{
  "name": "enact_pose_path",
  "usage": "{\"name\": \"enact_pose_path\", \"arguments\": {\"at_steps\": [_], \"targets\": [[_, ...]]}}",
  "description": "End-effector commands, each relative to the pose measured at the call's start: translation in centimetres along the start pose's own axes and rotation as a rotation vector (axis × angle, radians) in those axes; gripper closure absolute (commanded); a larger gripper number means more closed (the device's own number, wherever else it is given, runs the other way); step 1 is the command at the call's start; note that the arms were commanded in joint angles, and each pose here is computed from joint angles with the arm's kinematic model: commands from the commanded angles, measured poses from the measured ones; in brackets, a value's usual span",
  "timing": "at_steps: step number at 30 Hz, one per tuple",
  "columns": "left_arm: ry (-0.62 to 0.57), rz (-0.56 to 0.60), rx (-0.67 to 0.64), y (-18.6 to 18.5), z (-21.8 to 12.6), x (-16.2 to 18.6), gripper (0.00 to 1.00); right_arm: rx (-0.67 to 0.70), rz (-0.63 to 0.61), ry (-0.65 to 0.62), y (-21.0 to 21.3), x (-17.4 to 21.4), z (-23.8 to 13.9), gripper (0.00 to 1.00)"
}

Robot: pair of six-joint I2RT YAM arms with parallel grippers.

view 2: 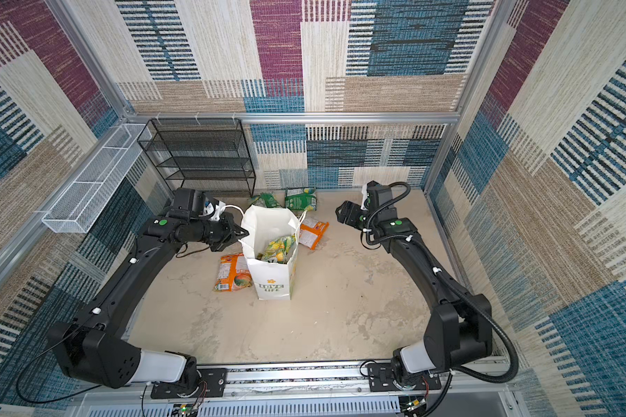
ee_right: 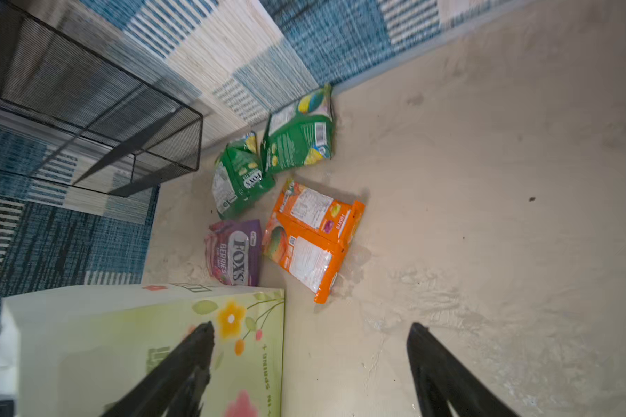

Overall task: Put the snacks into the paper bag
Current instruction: 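Move the right gripper down to the orange fruits packet and grasp it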

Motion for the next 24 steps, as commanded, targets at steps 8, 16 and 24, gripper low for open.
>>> {"name": "enact_pose_path", "arguments": {"at_steps": [8,16,24], "targets": [[-0.044,0.003,0.031,-0.3,-0.7,-1.1,1.0,-0.037,0.046,0.148,-3.0,0.9,10.2,0.3],[-0.045,0.001,0.034,-0.3,-0.7,-1.1,1.0,-0.005,0.103,0.247,-4.6,1.7,15.0,0.36],[-0.046,-0.001,0.036,-0.3,-0.7,-1.2,1.0,0.005,0.142,0.315,-5.6,3.1,18.2,0.41]]}}
Point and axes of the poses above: each gripper's point midway between its finger pads, its own z axis out along the fingers, its own y axis along the line the jaws close on, x = y × z, the point moved 4 cm from there along -z, back along the fingers, and after that the axes turned 14 degrees about z, right-handed, at the moved point
